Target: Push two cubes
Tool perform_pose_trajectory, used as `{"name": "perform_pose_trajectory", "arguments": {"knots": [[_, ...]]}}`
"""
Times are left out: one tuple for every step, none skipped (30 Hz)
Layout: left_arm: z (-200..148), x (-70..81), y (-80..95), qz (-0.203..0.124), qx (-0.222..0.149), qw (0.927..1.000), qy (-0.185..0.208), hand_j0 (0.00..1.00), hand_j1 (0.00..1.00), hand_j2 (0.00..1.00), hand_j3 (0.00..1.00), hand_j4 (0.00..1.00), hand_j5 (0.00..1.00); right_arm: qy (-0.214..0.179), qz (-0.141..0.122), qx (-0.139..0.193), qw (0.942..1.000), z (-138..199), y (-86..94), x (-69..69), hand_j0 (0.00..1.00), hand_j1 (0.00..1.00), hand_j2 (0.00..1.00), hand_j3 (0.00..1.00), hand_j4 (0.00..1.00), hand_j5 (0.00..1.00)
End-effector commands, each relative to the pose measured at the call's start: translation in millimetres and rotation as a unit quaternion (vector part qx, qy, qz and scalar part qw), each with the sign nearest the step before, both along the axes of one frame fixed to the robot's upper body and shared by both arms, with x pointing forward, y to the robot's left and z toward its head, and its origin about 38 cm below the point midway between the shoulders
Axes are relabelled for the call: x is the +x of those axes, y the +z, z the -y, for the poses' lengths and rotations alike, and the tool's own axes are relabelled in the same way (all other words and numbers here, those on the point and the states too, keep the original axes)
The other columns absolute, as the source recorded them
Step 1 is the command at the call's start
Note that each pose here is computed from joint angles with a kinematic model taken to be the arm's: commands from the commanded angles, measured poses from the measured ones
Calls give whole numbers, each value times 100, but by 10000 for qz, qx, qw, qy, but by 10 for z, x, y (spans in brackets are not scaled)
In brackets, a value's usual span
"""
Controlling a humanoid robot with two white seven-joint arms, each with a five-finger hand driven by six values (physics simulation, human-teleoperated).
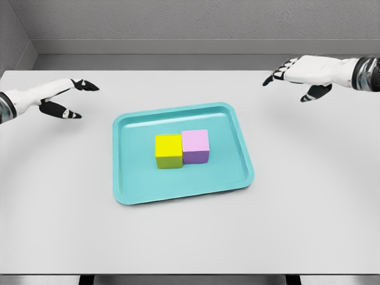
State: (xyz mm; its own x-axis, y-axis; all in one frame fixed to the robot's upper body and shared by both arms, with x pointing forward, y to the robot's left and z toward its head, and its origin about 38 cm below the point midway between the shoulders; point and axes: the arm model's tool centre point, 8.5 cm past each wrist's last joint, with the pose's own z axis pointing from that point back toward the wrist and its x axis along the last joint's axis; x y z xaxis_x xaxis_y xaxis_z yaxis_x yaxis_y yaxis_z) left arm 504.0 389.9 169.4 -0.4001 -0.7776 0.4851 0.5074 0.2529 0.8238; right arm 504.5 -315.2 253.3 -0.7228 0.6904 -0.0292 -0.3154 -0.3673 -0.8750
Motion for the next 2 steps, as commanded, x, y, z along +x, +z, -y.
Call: {"name": "perform_pose_trajectory", "arguments": {"knots": [[-91,-6,-10,-28,-148,9998,162,100,100,100,100,100,100,35,-149,-86,9998,-2,-99,-32,100,100,100,100,100,100],[-89,-7,-13,-33,-143,9998,157,100,100,100,100,100,100,38,-154,-90,9998,-3,-104,-32,100,100,100,100,100,100]]}}
